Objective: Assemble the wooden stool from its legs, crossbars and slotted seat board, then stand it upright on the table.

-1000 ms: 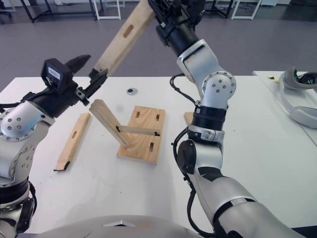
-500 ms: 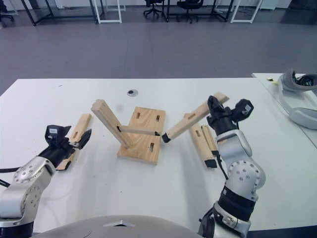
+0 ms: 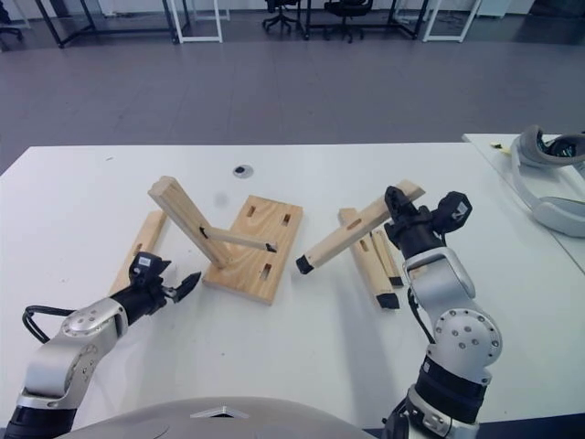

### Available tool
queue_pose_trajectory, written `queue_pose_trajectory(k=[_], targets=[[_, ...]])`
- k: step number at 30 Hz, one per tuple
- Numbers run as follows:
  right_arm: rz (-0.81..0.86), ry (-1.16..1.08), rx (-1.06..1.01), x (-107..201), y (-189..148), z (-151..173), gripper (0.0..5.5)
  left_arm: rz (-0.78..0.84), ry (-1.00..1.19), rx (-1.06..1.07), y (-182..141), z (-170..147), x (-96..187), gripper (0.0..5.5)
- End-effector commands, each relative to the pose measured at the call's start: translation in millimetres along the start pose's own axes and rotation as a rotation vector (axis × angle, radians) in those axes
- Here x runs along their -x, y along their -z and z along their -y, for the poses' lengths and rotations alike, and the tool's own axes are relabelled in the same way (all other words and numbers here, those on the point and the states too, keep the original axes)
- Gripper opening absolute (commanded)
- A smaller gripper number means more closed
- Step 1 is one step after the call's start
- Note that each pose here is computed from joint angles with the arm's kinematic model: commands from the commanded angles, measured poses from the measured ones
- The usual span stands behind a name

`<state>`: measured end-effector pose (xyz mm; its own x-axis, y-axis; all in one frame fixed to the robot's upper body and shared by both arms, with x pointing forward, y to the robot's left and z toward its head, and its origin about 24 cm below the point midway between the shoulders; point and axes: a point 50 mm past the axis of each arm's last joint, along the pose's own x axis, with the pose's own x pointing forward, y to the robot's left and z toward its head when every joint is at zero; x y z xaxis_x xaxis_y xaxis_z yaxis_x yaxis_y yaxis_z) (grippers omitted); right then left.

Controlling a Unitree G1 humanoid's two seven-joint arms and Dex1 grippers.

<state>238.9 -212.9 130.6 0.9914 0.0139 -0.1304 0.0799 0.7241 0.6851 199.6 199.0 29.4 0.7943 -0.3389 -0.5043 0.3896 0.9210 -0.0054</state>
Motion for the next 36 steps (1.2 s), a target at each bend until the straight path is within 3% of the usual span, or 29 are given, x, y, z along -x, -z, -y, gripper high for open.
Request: queue_pose_trajectory(k=[1, 5, 11, 19, 21, 24, 28, 36], targets=[[0.006, 0.039, 0.055, -14, 9, 0, 1.01, 0.009, -0.015, -0.066, -2, -4, -11, 4.31], [0.077, 0.141, 0.09, -33, 13, 13, 1.01, 0.026, 0.067, -0.056, 0, 6, -22, 4.31], [0.107, 0.175, 0.052, -62, 33, 12, 1.01, 0.005, 0.129, -0.051, 6, 12, -14, 4.31], [-0.055, 0.168, -0.086, -88, 93, -2, 1.01, 0.026, 0.194, -0.016, -3, 25, -18, 4.31], [-0.001, 0.129, -0.041, -91, 84, -7, 1.01, 0.034, 0.184, -0.019, -4, 22, -19, 4.31], [0.127, 0.054, 0.037, -89, 43, -6, 1.01, 0.053, 0.109, -0.02, -5, 12, -10, 4.31], [0.121, -0.121, 0.021, -83, 14, -15, 1.01, 0.109, 0.004, -0.023, -17, -2, 7, 4.31], [0.009, -0.121, -0.066, -49, 25, -17, 1.01, 0.347, -0.263, -0.038, -58, -31, 8, 4.31]])
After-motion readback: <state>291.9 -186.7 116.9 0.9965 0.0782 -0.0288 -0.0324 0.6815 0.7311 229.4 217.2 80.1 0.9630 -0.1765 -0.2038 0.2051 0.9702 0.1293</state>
